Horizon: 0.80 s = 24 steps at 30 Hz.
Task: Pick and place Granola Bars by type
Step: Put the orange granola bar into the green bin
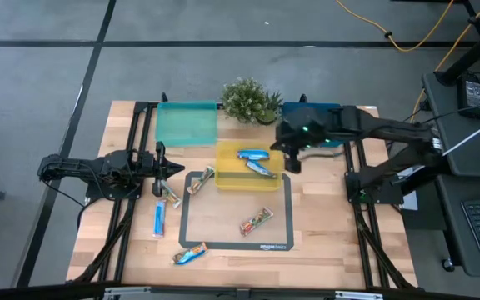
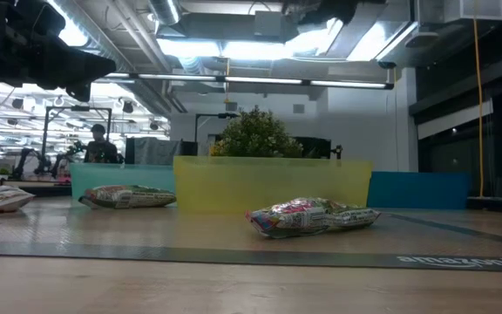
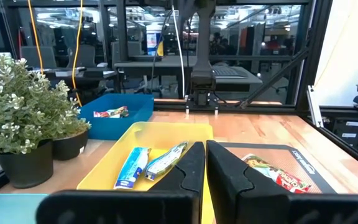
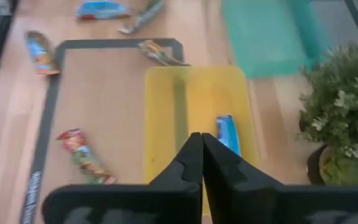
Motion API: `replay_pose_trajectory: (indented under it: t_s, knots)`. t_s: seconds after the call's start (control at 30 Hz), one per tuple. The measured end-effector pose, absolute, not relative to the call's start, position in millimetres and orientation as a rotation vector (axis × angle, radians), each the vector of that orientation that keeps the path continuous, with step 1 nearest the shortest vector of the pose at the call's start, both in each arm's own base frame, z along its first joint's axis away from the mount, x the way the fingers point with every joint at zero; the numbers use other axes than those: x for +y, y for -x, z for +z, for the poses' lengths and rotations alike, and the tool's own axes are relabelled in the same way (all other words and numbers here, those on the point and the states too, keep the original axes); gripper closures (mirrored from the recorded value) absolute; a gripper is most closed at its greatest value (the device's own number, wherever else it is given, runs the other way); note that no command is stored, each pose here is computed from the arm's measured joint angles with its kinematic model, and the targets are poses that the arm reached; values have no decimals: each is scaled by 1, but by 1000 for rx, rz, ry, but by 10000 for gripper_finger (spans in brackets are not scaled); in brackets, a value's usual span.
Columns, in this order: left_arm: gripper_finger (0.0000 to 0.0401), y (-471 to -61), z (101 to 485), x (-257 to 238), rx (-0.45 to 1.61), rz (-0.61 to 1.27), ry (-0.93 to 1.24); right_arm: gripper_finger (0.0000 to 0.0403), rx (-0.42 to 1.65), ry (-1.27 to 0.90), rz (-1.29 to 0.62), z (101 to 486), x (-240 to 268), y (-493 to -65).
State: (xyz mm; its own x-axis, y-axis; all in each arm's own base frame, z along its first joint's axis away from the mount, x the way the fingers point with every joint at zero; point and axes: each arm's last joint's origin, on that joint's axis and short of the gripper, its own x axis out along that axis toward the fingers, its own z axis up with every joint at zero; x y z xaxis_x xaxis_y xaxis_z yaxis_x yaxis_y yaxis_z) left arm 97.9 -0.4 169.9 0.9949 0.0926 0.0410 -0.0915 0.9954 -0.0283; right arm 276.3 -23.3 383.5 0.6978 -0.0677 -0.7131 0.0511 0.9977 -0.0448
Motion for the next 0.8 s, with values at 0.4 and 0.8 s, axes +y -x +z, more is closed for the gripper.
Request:
replay_pose_trajectory:
  t_s: [0.4, 0.8]
  knots:
    - [389, -98, 170, 0, -42, 92, 26, 397, 777, 99, -85, 392, 14, -263]
    - [390, -98, 170, 0, -42, 92, 26, 396, 868, 227, 4, 360, 39, -299]
